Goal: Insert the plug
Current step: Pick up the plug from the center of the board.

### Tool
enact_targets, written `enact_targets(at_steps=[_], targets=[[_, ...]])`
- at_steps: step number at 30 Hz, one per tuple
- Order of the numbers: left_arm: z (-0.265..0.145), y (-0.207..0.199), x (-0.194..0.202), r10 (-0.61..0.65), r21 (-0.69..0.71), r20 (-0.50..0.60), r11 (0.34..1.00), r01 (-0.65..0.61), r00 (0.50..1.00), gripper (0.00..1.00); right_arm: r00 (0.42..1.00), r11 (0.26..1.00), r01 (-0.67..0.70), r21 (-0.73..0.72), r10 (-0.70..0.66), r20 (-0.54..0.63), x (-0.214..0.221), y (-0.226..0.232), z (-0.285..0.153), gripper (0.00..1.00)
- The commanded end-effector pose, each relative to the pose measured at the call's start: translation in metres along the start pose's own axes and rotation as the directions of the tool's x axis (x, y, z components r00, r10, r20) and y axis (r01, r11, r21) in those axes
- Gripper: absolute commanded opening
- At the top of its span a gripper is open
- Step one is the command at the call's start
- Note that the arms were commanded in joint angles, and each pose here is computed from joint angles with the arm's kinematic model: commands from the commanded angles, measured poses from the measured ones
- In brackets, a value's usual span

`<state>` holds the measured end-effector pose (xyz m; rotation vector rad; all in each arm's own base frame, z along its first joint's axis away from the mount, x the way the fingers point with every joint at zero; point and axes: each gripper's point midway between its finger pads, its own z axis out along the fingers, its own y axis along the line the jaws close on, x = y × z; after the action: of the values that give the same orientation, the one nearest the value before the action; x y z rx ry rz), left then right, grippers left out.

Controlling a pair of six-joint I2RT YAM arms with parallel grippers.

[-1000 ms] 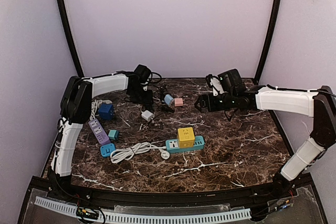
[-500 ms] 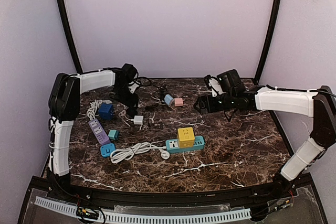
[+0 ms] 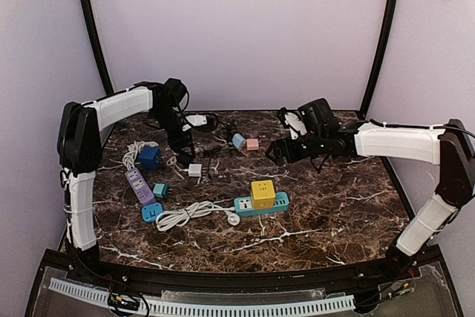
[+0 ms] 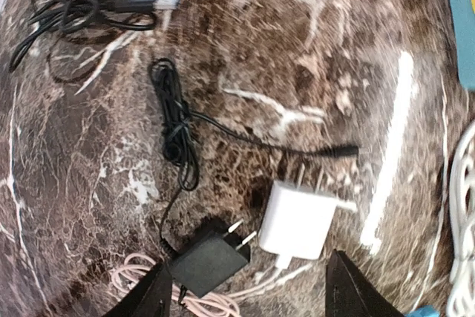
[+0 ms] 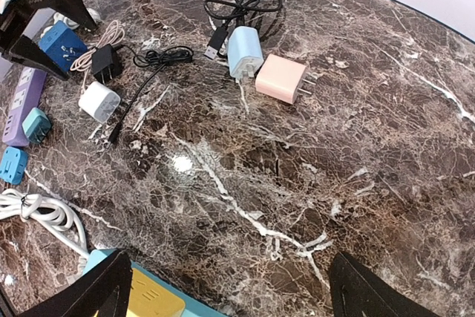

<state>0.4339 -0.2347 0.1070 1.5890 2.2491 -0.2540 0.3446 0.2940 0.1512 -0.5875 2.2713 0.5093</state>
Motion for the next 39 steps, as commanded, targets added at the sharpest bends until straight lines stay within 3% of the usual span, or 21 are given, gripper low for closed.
enact_targets(at_steps=[1, 2, 3, 5, 7, 11, 26, 29, 30, 31, 35, 37, 39], targets=[[-0.026, -0.028, 0.035, 0.582, 0.16, -0.002, 0.803, -0.575, 0.813, 0.62, 0.999, 0.998, 0.05, -0.033, -0.049, 0.018, -0.011, 0.014, -0.003, 0.92], [-0.03, -0.037, 0.047, 0.639, 0.221, -0.003, 0.751, -0.623, 0.769, 0.65, 0.998, 0.998, 0.057, -0.04, -0.056, 0.017, -0.011, 0.017, -0.003, 0.92], [-0.03, -0.036, 0.055, 0.732, 0.243, -0.007, 0.661, -0.709, 0.681, 0.66, 0.998, 0.997, 0.064, -0.046, -0.063, 0.018, -0.012, 0.019, -0.003, 0.92], [-0.023, -0.022, 0.055, 0.802, 0.22, -0.03, 0.587, -0.779, 0.597, 0.67, 0.997, 0.996, 0.073, -0.049, -0.073, 0.016, -0.012, 0.022, -0.003, 0.92], [-0.012, -0.004, 0.048, 0.835, 0.17, -0.052, 0.548, -0.819, 0.548, 0.67, 0.997, 0.996, 0.078, -0.046, -0.077, 0.012, -0.011, 0.024, -0.001, 0.92], [0.01, 0.014, 0.04, 0.855, 0.143, -0.048, 0.517, -0.844, 0.516, 0.63, 0.996, 0.994, 0.089, -0.055, -0.089, 0.006, -0.011, 0.031, -0.001, 0.92], [0.058, 0.015, 0.062, 0.868, 0.22, -0.055, 0.493, -0.842, 0.494, 0.44, 0.994, 0.991, 0.103, -0.089, -0.105, -0.016, -0.006, 0.042, 0.004, 0.93], [0.054, 0.004, 0.072, 0.873, 0.282, -0.051, 0.478, -0.832, 0.485, 0.2, 0.994, 0.989, 0.109, -0.101, -0.111, -0.009, -0.008, 0.047, 0.001, 0.93], [0.052, 0.004, 0.072, 0.871, 0.284, -0.053, 0.483, -0.828, 0.489, 0.06, 0.994, 0.989, 0.108, -0.1, -0.109, -0.004, -0.01, 0.047, 0.0, 0.93], [0.049, 0.005, 0.07, 0.869, 0.279, -0.058, 0.486, -0.828, 0.491, 0.03, 0.994, 0.989, 0.109, -0.097, -0.11, 0.0, -0.011, 0.047, -0.002, 0.93], [0.025, 0.013, 0.047, 0.854, 0.179, -0.078, 0.519, -0.836, 0.514, 0.01, 0.994, 0.992, 0.103, -0.076, -0.101, 0.04, -0.025, 0.046, -0.013, 0.93], [-0.004, 0.023, 0.022, 0.832, 0.06, -0.106, 0.552, -0.832, 0.545, 0.0, 0.994, 0.995, 0.087, -0.053, -0.084, 0.073, -0.038, 0.044, -0.024, 0.93], [-0.038, 0.03, -0.002, 0.827, -0.055, -0.125, 0.546, -0.836, 0.548, 0.0, 0.991, 0.996, 0.076, -0.056, -0.069, 0.118, -0.054, 0.046, -0.038, 0.94]])
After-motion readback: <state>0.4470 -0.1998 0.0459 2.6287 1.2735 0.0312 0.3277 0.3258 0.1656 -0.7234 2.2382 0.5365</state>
